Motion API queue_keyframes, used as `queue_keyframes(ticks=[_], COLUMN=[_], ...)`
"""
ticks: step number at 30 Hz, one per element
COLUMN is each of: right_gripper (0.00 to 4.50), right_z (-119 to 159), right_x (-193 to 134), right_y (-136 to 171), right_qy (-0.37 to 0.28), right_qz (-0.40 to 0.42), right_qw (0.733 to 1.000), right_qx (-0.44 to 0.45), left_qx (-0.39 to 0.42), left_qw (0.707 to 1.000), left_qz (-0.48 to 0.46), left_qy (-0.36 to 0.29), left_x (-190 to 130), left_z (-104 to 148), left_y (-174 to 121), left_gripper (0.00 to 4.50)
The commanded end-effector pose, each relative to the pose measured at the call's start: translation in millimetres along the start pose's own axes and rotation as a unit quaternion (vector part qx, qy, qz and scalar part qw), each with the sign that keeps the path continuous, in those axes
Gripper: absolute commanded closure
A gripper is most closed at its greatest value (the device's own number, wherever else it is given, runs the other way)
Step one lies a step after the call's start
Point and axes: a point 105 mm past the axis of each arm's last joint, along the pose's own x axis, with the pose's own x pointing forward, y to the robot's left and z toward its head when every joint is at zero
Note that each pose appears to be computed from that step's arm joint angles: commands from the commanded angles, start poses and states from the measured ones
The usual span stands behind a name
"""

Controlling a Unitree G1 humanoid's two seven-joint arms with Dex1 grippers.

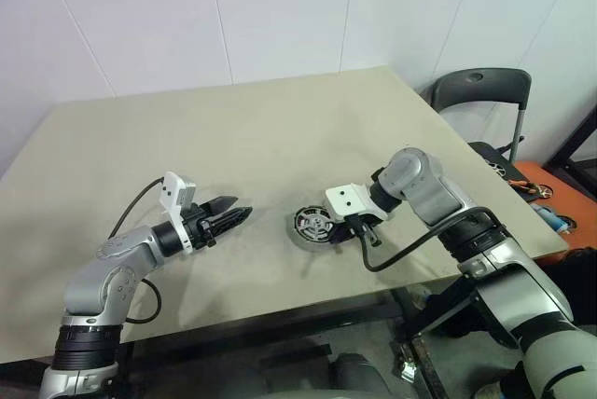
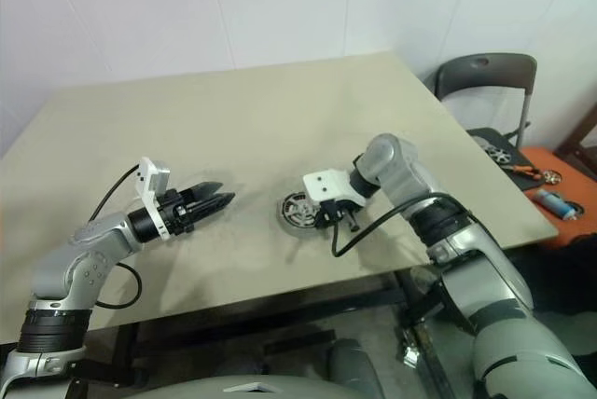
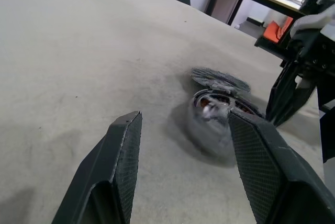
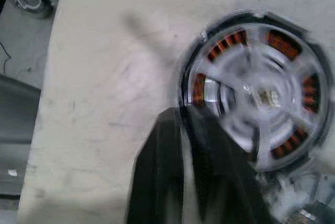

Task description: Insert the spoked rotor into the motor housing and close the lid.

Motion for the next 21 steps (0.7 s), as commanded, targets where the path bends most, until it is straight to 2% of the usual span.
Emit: queue_keyframes(ticks=[1,11,15,18,21], right_gripper=[4.42,4.42,4.42,3.87,2.88], right_z=[12.3,10.5,29.3,46.8,56.0], right_x=[-5.6,0.8,-7.2,-20.2,-33.7], right_y=[-11.9,-7.3,-18.8,-32.6,-16.0], right_qy=[-0.01,0.004,-0.046,-0.113,-0.148], right_qz=[-0.011,0.01,-0.018,-0.067,-0.029], right_qw=[0.999,0.996,0.994,0.989,0.984], right_qx=[0.04,0.091,0.094,0.07,0.091], left_qx=[0.021,0.018,0.018,0.018,0.016], left_qw=[1.0,1.0,1.0,1.0,1.0], left_qz=[-0.005,0.001,0.002,0.001,-0.002], left_qy=[-0.017,-0.017,-0.017,-0.017,-0.018], left_x=[0.1,-2.4,-2.3,-3.0,-3.7], left_z=[11.6,9.2,9.7,10.0,10.0], left_y=[-3.3,-2.6,-2.1,-1.9,-3.3], left_gripper=[1.71,1.71,1.71,1.71,1.71])
